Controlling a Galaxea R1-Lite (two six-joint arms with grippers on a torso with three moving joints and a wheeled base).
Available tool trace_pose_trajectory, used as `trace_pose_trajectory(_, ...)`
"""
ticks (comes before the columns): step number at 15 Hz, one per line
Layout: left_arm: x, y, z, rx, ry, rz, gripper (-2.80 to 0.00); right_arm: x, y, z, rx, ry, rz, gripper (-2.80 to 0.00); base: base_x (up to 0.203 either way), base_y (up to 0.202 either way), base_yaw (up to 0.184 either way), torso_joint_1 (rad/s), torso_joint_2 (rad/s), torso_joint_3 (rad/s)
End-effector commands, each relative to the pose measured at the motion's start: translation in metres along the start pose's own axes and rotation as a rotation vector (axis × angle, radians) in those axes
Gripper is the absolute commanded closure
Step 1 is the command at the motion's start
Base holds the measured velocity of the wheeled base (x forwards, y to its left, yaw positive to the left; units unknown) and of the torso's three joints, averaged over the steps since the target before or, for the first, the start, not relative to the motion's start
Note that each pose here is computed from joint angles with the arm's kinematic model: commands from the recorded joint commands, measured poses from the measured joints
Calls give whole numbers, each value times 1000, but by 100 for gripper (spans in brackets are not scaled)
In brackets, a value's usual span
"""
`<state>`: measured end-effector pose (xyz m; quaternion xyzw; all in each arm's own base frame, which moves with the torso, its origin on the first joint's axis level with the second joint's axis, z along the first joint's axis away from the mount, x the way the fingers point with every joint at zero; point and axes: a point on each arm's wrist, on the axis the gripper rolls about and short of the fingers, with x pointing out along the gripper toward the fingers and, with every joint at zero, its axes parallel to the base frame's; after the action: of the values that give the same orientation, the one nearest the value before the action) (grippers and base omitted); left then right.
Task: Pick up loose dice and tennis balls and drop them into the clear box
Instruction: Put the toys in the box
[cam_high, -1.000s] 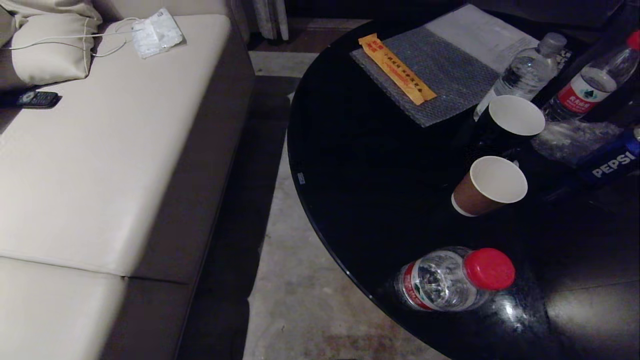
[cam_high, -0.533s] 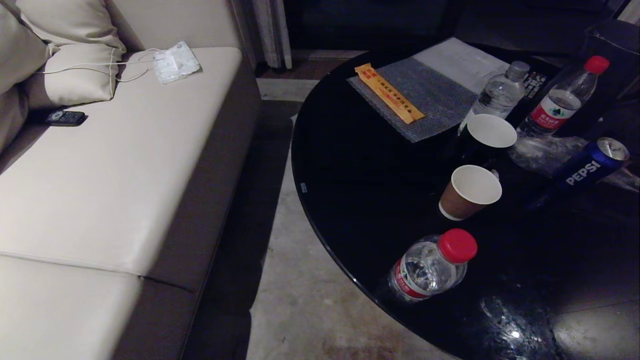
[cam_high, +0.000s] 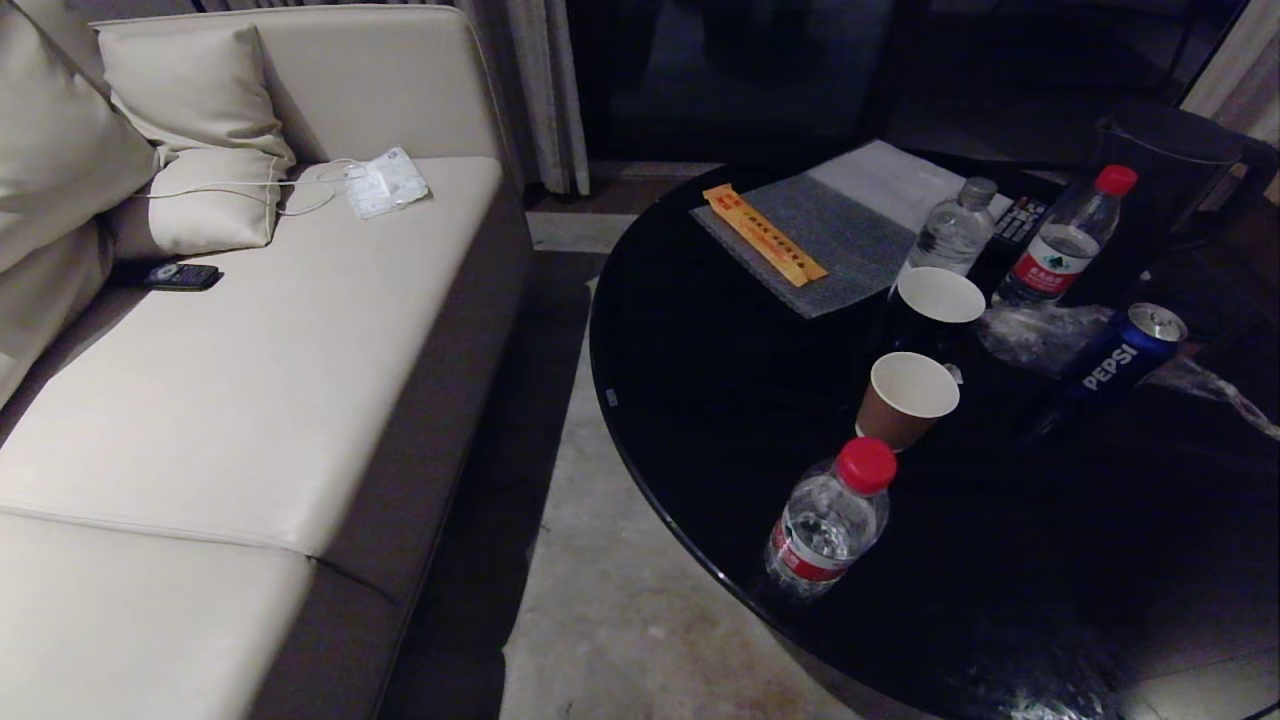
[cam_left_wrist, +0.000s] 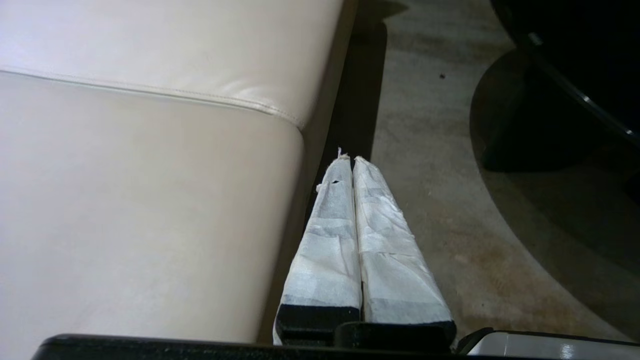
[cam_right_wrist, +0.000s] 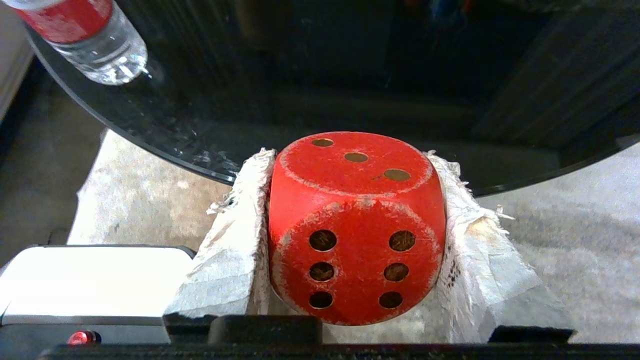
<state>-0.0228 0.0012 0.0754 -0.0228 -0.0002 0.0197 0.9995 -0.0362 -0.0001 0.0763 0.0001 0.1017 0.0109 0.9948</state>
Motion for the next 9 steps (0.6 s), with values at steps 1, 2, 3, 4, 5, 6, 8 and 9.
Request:
trace_pose_trajectory(1,0,0,0,-2,3,1,0,0,0,0,0,3,1,0,0,0,0,-1,2,195)
trace_pose_trajectory(2,0,0,0,-3,3,1,0,0,0,0,0,3,1,0,0,0,0,-1,4,207)
trace_pose_trajectory(3,0,0,0,-2,3,1,0,0,0,0,0,3,1,0,0,0,0,2,5,203)
trace_pose_trajectory(4,0,0,0,-2,3,1,0,0,0,0,0,3,1,0,0,0,0,6,1,203)
trace_pose_trajectory(5,0,0,0,-2,3,1,0,0,0,0,0,3,1,0,0,0,0,1,0,205)
trace_pose_trajectory(6,0,0,0,-3,3,1,0,0,0,0,0,3,1,0,0,0,0,6,-1,210)
trace_pose_trajectory(8,0,0,0,-3,3,1,0,0,0,0,0,3,1,0,0,0,0,-1,-1,209)
trace_pose_trajectory(9,0,0,0,-2,3,1,0,0,0,0,0,3,1,0,0,0,0,2,4,207)
